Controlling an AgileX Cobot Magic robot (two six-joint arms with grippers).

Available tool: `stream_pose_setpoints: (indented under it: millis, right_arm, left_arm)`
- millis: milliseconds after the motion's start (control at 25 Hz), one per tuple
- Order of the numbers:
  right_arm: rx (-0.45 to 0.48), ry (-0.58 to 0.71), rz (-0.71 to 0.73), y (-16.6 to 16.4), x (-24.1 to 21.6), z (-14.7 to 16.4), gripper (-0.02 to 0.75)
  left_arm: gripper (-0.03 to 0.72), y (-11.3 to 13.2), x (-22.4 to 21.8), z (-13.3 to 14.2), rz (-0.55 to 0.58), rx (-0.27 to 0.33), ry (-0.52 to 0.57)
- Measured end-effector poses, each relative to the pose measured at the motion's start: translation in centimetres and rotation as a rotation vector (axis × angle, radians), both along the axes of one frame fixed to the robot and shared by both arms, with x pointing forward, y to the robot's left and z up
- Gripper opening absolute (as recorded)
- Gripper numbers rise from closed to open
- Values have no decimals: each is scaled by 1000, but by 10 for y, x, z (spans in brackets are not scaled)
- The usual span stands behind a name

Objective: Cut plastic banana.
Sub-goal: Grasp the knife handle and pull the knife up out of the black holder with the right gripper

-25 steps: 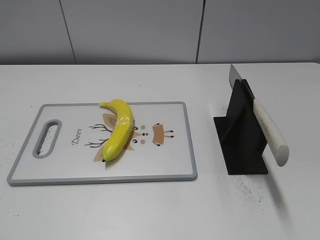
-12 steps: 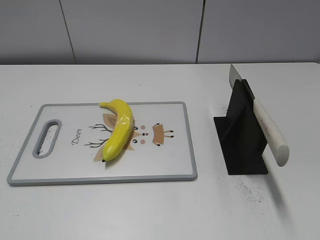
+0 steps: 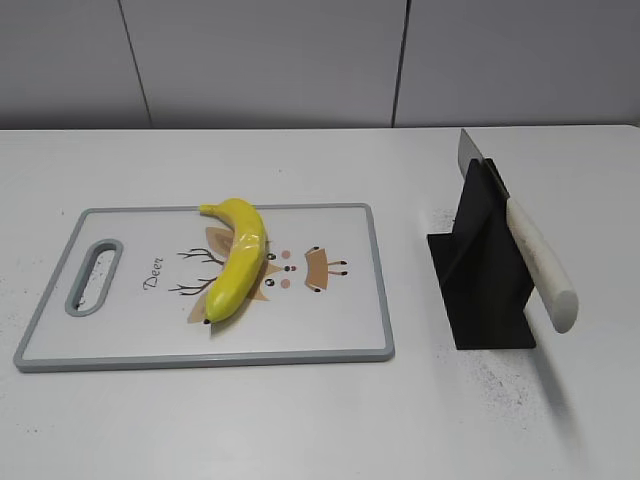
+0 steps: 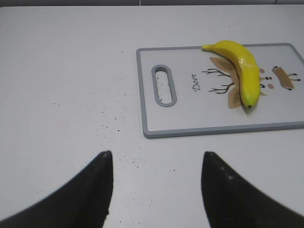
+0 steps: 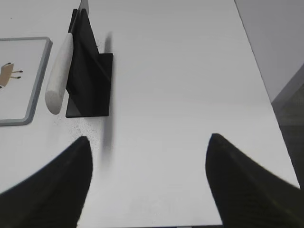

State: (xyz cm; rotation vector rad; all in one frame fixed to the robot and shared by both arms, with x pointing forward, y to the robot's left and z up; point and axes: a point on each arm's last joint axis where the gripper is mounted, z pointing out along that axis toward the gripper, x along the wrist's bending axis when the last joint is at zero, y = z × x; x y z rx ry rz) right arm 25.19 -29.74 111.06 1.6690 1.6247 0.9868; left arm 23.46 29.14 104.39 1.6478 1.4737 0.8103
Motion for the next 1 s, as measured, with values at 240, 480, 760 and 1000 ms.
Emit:
stream_pose_setpoints:
  millis: [240,480,760,1000]
  right_arm:
    - [-4,160,-8,4,40,34,512]
    - [6,287,3,10,85,40,508]
    - [103,477,70,27,139,26,475]
    - [191,581,151,44,179,19,461]
  left_arm:
    - [572,0,0,0,0,0,0]
    - [568,0,0,0,0,0,0]
    - [567,0,0,0,0,0,0]
    - [562,0,0,0,0,0,0]
